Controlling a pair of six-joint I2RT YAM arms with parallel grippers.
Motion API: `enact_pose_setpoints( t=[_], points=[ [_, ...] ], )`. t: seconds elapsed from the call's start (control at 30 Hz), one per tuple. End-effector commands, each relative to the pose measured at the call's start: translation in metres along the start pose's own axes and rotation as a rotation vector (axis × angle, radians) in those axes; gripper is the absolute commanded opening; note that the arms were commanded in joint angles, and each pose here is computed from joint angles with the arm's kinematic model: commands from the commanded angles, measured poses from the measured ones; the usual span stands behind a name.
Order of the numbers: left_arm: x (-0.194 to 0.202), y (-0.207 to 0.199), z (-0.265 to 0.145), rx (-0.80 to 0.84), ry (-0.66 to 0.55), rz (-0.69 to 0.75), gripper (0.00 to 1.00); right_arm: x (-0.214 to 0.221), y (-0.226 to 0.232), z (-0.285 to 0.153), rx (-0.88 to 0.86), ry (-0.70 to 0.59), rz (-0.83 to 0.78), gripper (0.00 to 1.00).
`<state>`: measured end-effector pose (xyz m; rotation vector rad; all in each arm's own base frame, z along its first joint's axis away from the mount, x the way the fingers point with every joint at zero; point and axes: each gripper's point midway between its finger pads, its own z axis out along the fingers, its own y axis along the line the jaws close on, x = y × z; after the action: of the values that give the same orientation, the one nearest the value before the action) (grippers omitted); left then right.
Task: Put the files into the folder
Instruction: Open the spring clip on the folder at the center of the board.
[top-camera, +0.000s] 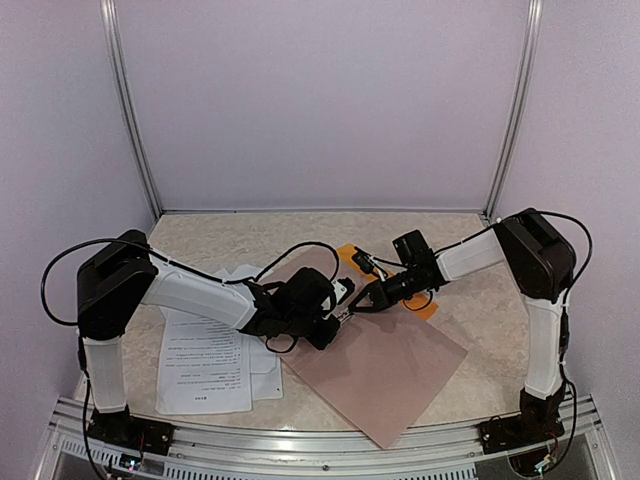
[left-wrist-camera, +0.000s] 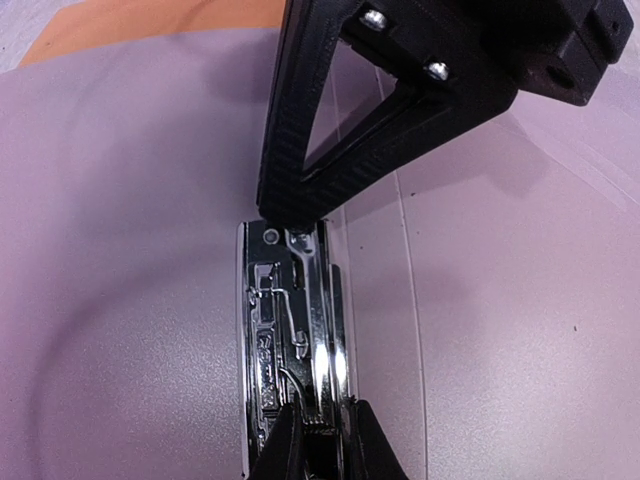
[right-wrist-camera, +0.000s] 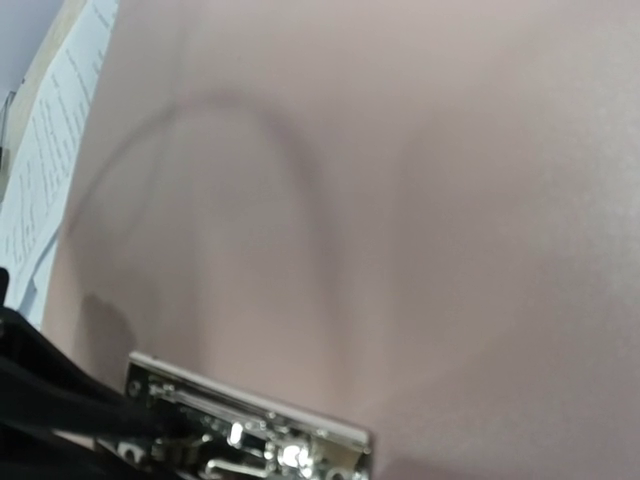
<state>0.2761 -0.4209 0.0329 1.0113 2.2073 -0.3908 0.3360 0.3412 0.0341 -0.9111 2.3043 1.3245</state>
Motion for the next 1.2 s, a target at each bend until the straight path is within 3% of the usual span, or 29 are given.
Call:
enact_pose_setpoints(
  t=[0.0,0.43,1.17],
  points=[
    [0.077,-0.033,0.002,0.147,0.241,0.076,0.1,0.018,-0.031,0.007,0.157,0.016,-0.003,0.0],
    [0.076,-0.034,0.0,0.157,0.235,0.078,0.1,0.072,-0.075,0.019,0.285,0.152,0.07,0.0],
    [0.083,-0.043,0.001,0.192,0.248,0.115,0.1,0.021,-0.045,0.021,0.202,0.031,0.004,0.0]
  ],
)
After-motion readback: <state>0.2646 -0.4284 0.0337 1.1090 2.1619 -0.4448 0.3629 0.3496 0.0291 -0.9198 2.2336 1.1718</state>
